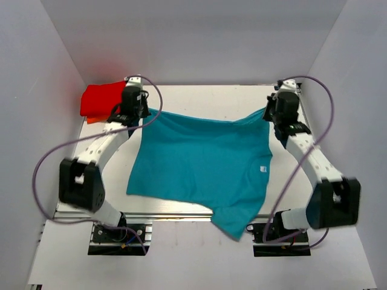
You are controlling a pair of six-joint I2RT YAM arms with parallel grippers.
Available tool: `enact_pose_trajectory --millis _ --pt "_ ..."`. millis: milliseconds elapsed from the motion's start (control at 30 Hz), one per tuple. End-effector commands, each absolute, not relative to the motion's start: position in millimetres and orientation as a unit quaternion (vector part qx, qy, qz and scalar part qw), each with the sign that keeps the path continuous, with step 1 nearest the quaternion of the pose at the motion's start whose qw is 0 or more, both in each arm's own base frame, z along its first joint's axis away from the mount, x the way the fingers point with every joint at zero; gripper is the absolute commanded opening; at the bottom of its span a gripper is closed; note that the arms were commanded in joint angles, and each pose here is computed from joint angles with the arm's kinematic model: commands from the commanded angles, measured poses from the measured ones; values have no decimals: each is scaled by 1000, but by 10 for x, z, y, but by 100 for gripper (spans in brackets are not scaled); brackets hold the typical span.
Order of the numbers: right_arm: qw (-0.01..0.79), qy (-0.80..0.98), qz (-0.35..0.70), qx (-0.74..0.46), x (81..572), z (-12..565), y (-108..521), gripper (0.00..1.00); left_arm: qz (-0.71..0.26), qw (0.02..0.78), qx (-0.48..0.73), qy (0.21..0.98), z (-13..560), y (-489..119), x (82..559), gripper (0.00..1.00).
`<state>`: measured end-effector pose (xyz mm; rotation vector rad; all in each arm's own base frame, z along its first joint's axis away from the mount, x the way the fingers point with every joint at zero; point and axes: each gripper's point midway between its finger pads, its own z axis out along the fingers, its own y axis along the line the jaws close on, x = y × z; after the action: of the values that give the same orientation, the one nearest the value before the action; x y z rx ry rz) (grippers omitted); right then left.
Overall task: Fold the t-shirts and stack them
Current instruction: Flatten out the tshirt, then fold the flattened tshirt in 1/3 of the way
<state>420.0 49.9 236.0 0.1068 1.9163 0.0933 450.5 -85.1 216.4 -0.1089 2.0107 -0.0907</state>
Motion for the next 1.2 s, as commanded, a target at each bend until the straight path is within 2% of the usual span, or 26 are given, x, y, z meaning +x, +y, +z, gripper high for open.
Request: enact_pose_trajectory --millis 0,133,200,233,333,367,533,700,833,933,967,1167 --pt "594 803 34 44 4687 2448 518 0 -15 555 -74 828 2122 -754 4959 0" --pt "544 838 15 36 5076 1964 548 0 -18 536 -66 841 1822 -822 5500 0" --pt "542 839 6 42 5286 1939 548 0 -28 537 -55 841 1804 -912 5711 0" --pt "519 854 -5 47 5266 1798 521 0 -27 523 -55 850 1574 -885 5812 0" --pt "509 860 -8 47 5462 1689 542 0 -28 529 -54 846 1579 -880 6018 0" --pt "503 863 -6 44 5484 1610 558 0 -24 522 -49 851 1444 -885 6069 0" --pt "488 871 5 46 5528 1512 610 0 -34 526 -33 849 1484 -926 6268 0" --pt "462 884 11 75 5311 1568 574 0 -26 513 -35 857 1389 -878 6114 0" --pt "417 902 12 111 4953 1602 548 0 -2 511 -48 858 1502 -747 5907 0" --pt "415 901 43 118 4648 1739 631 0 1 498 -47 866 1463 -710 5695 0" --pt "383 915 53 117 4448 1463 667 0 5 498 -49 866 1479 -689 5663 0" --pt "363 919 81 128 3898 1391 696 0 7 476 -77 876 1420 -601 5259 0"
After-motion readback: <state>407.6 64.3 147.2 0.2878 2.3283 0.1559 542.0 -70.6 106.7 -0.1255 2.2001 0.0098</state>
